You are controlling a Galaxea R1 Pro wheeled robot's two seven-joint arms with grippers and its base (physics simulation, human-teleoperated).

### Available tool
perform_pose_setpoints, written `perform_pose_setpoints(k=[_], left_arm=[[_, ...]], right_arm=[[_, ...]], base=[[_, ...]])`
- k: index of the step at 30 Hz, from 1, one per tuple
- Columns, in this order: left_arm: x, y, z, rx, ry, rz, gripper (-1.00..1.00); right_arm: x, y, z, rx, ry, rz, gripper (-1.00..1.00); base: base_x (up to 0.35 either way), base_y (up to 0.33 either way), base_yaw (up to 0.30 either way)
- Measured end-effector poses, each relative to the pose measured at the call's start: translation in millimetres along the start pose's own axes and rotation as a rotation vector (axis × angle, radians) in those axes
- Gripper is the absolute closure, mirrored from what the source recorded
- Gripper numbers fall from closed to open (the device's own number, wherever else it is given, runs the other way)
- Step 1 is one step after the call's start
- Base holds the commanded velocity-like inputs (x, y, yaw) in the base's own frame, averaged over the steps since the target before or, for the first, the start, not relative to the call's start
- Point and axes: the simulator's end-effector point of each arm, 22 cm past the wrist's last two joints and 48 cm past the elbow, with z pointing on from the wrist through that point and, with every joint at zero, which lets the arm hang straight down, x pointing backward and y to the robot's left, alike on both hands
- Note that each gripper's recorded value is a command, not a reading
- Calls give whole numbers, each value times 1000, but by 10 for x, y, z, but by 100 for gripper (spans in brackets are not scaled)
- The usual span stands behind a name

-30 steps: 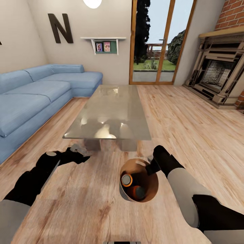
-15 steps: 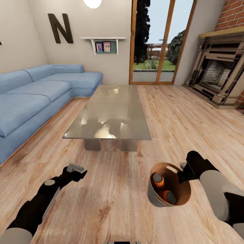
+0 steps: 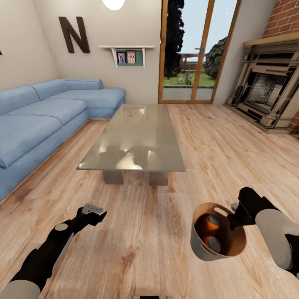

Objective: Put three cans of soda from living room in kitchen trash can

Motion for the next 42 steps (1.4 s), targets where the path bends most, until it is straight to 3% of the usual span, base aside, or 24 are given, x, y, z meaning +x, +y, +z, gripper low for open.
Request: perform_pose_setpoints(k=[15,20,28,42], left_arm=[[126,-37,45,3,8,-3,-100],[238,-71,99,9,21,-6,-100],[237,-76,100,9,22,-5,-100],[542,-133,233,22,73,-12,-100]], right_arm=[[169,7,195,36,60,-49,100],[202,0,307,36,76,-48,100],[205,-11,303,32,75,-44,100],[269,9,584,34,127,-53,100]], base=[[0,0,0],[0,0,0],[0,0,0],[0,0,0]])
